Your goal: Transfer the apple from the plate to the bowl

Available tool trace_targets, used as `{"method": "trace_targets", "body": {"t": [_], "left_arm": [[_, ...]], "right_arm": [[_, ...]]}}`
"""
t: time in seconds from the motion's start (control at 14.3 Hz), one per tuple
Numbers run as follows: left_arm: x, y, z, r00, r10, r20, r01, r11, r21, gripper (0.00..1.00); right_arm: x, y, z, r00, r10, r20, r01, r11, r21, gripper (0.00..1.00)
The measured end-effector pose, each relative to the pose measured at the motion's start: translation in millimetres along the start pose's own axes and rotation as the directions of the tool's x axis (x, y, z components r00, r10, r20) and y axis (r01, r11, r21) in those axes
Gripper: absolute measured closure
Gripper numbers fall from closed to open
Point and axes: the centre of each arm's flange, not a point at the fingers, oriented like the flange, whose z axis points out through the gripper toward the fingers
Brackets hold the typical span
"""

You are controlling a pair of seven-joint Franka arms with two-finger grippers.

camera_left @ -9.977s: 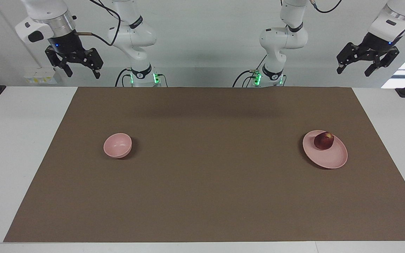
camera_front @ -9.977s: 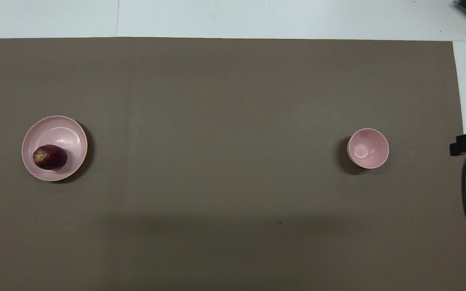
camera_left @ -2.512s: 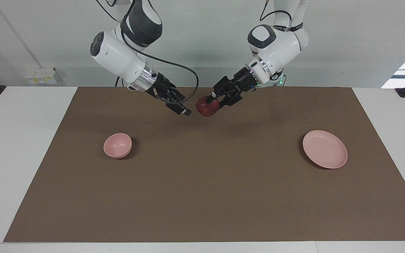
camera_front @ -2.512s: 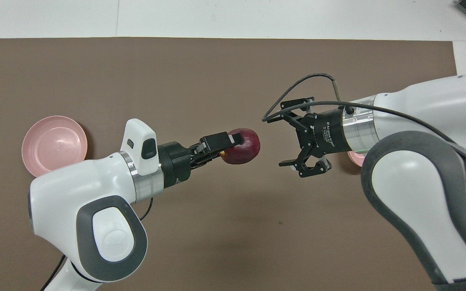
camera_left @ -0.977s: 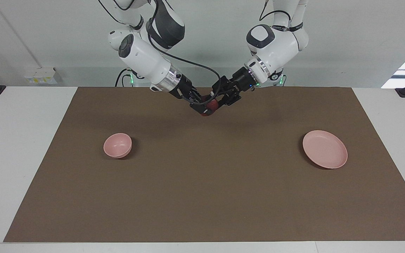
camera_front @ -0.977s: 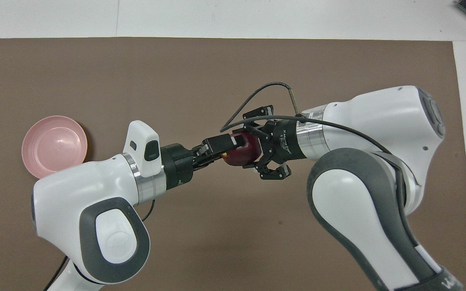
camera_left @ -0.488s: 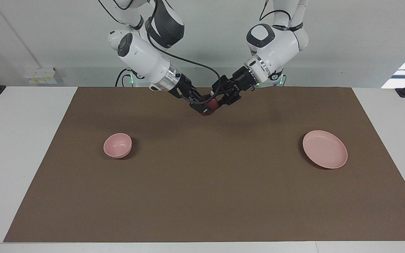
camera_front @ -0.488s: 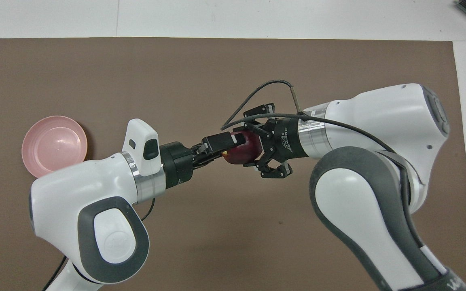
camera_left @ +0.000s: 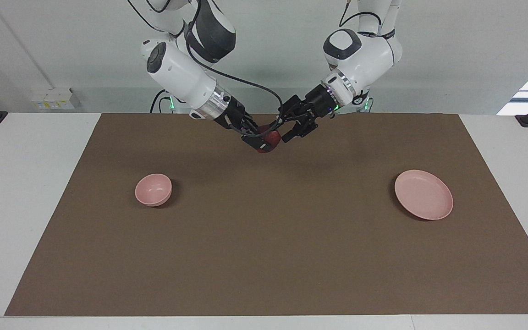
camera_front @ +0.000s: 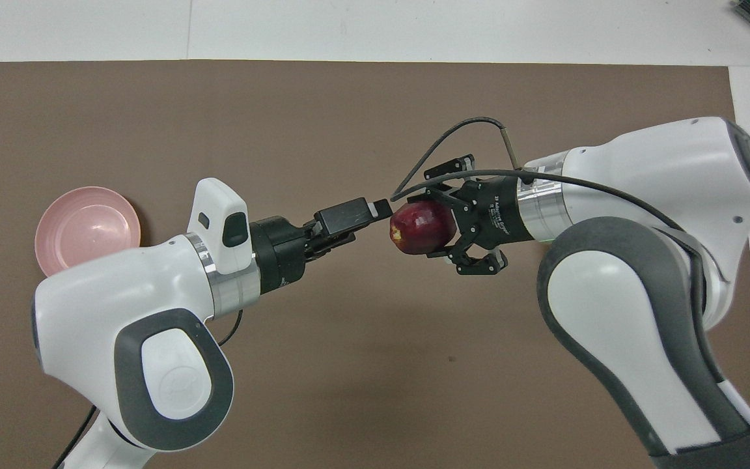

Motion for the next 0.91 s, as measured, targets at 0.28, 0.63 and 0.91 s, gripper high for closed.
{"method": "trace_targets", "body": {"t": [0.28,0.63,0.91], "left_arm": [[13,-10,-6,0.999,-0.011,0.043,0.011,1.0,0.015,0.0],[38,-40,-28,0.975,0.08,0.209,-0.12,0.975,0.188,0.0],[51,-64,-48,0.918,0.208,0.338,-0.351,0.823,0.448,0.0]], "right_arm": [[35,15,-12,0.956,-0.279,-0.088,0.265,0.953,-0.145,0.22],[130,51,-48,0.782,-0.618,-0.079,0.57,0.76,-0.312,0.22],[189,70,-46,0.589,-0.808,-0.027,0.704,0.529,-0.473,0.22]]}}
